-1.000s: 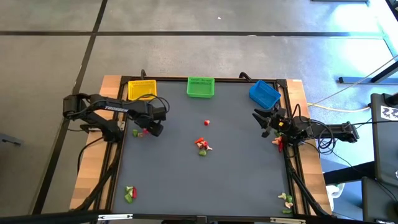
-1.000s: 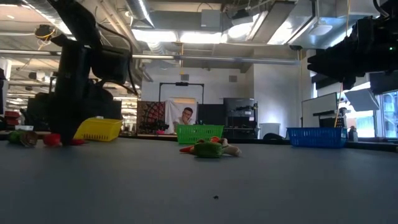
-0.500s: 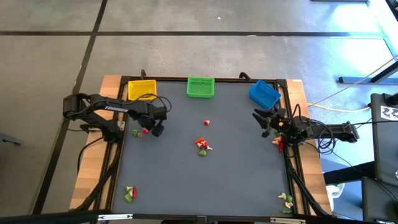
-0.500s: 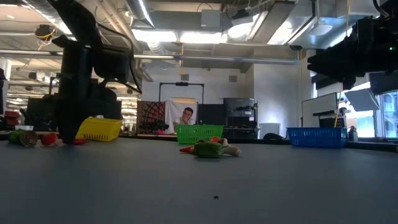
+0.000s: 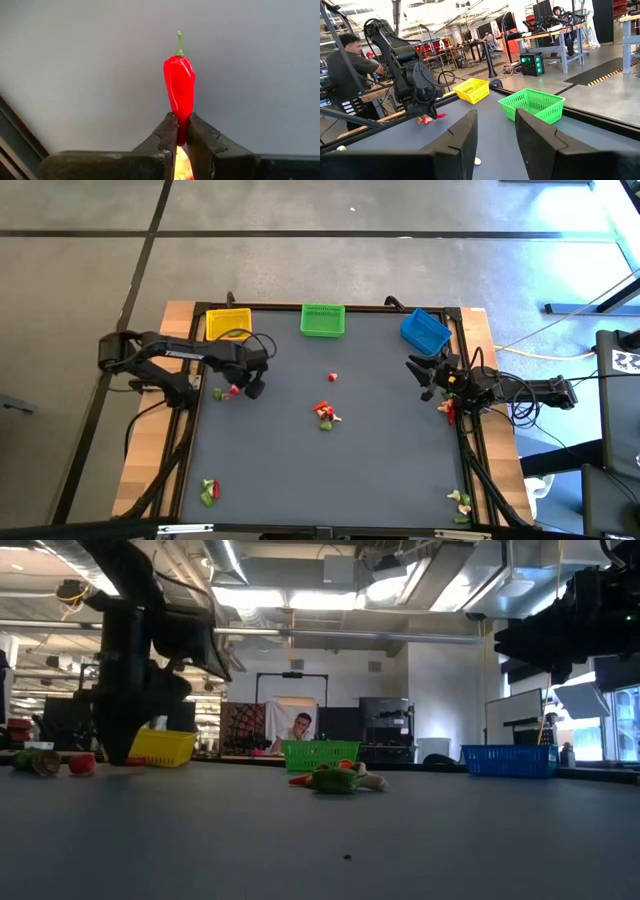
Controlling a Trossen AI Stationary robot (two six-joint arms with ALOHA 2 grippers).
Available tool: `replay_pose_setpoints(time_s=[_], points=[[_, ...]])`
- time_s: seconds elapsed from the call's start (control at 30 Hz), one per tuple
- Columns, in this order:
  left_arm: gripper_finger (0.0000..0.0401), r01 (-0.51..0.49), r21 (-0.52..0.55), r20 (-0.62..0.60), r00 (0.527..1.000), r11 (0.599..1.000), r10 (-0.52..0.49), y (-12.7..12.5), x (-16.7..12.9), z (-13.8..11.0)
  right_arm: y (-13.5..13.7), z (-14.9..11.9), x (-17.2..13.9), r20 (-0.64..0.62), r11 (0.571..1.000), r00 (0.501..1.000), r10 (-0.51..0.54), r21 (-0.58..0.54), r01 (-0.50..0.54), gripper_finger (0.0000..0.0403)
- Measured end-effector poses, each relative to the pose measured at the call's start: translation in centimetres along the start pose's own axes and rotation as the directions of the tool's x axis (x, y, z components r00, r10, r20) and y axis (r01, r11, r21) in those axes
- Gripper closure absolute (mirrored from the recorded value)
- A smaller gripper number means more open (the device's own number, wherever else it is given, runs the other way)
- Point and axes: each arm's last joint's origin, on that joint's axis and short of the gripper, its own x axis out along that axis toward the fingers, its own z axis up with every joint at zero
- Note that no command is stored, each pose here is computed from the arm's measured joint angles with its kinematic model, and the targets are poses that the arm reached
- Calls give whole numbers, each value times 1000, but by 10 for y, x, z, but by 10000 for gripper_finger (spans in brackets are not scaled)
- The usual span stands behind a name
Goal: Sort produce into baskets
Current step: Put the red chili pepper into the yellow basket
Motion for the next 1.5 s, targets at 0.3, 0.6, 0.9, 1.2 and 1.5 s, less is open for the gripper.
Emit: replay_pose_setpoints(time_s=[0.3,0.6,0.9,1.2,1.5], points=[[373,76,10,98,992,997,-77,1,-25,6,0,0,0,0,1000,1000,0,0,0,269],[373,130,-1,261,957,991,-126,7,-55,9,0,0,0,2,1000,1000,0,1,0,269],[373,78,-88,461,887,993,-29,19,-75,12,1,3,0,35,1000,999,7,19,-8,269],[373,-32,-229,458,879,973,137,48,-65,35,0,4,0,40,1000,999,-9,21,8,269],[373,-101,-336,396,887,936,238,76,-48,60,0,5,0,58,999,998,-37,29,35,269]])
